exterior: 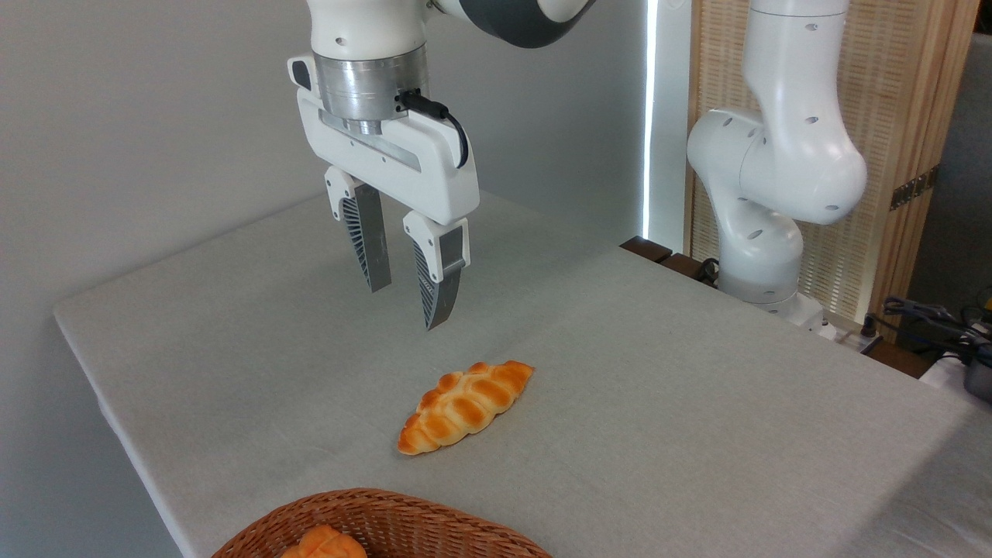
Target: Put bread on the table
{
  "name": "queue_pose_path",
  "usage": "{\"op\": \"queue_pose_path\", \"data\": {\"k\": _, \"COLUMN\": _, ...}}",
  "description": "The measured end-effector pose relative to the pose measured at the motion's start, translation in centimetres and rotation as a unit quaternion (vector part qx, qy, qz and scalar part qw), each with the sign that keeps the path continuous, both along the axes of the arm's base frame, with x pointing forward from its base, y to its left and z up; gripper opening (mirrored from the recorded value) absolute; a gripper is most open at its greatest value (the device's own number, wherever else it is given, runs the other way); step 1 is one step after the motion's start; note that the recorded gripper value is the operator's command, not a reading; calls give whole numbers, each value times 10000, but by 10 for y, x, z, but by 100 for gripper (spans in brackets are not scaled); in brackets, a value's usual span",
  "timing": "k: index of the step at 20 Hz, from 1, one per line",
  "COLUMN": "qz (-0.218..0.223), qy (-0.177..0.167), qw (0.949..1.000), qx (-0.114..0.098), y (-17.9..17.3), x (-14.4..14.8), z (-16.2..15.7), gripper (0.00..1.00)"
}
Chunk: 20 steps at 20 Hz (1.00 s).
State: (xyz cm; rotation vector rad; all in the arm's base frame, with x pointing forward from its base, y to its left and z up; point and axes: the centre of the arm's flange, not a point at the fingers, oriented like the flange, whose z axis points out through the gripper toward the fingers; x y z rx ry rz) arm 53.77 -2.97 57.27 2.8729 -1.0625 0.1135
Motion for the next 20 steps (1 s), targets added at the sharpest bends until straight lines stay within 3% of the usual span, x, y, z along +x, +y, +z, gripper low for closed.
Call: {"op": "queue_pose_path", "data": {"k": 20, "qz": 19, "qy": -163, "qw": 9999, "qx": -9, "y": 2, "x": 2, "z": 13, "gripper": 100}}
